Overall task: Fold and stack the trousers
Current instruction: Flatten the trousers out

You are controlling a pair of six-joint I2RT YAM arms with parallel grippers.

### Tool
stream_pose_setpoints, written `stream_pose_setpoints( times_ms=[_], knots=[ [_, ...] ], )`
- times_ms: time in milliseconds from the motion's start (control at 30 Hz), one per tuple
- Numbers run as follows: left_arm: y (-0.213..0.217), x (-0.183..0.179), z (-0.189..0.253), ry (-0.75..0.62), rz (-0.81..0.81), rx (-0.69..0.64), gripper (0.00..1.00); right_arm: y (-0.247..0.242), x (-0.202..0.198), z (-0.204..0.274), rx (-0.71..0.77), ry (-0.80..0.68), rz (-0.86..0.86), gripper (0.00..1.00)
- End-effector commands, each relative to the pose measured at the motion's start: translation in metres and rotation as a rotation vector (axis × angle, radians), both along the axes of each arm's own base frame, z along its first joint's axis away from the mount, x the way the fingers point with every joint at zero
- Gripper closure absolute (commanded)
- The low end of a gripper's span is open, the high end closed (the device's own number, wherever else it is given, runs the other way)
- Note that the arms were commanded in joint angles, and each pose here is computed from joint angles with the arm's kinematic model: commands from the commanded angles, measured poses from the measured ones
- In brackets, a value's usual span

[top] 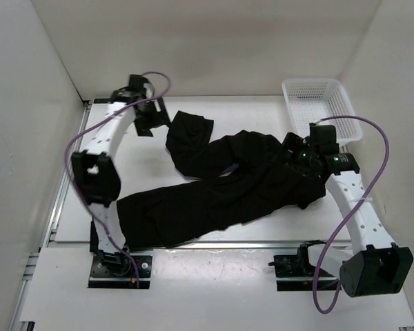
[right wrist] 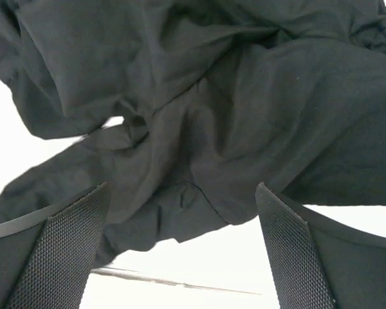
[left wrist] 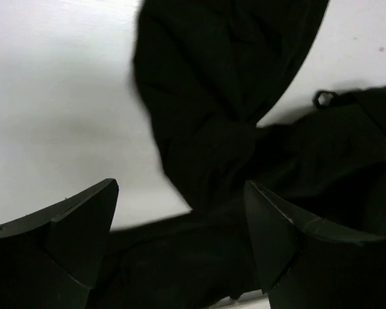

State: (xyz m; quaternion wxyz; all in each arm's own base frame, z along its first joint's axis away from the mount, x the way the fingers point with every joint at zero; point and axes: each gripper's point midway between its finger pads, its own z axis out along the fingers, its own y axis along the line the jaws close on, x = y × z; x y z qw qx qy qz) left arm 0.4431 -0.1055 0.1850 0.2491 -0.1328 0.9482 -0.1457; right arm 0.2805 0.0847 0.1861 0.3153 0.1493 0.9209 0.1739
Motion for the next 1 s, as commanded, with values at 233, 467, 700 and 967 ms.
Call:
stream_pose_setpoints(
  times_ms=[233, 467, 700, 967],
  knots=[
    [-0.044, 0.04, -0.099, 0.191, -0.06, 0.003, 0.05, -0.073, 0.021, -0.048, 0.226, 0.079, -0.304, 0.04],
    [-0.065, 0.039, -0.126, 0.238, -0.098, -0.048, 0.15, -0.088, 0.06, -0.086, 0.238, 0.154, -0.399, 0.09],
    [-0.073, 0.044, -0.135, 0.246, -0.117, -0.086, 0.9, -0.087, 0.077, -0.112, 0.261, 0.192, -0.407, 0.87],
    [0.003, 0.043, 0.034, -0.094, 0.091, 0.053, 0.9, -0.095, 0.065, -0.074, 0.172, 0.078, -0.374, 1.0]
  ],
)
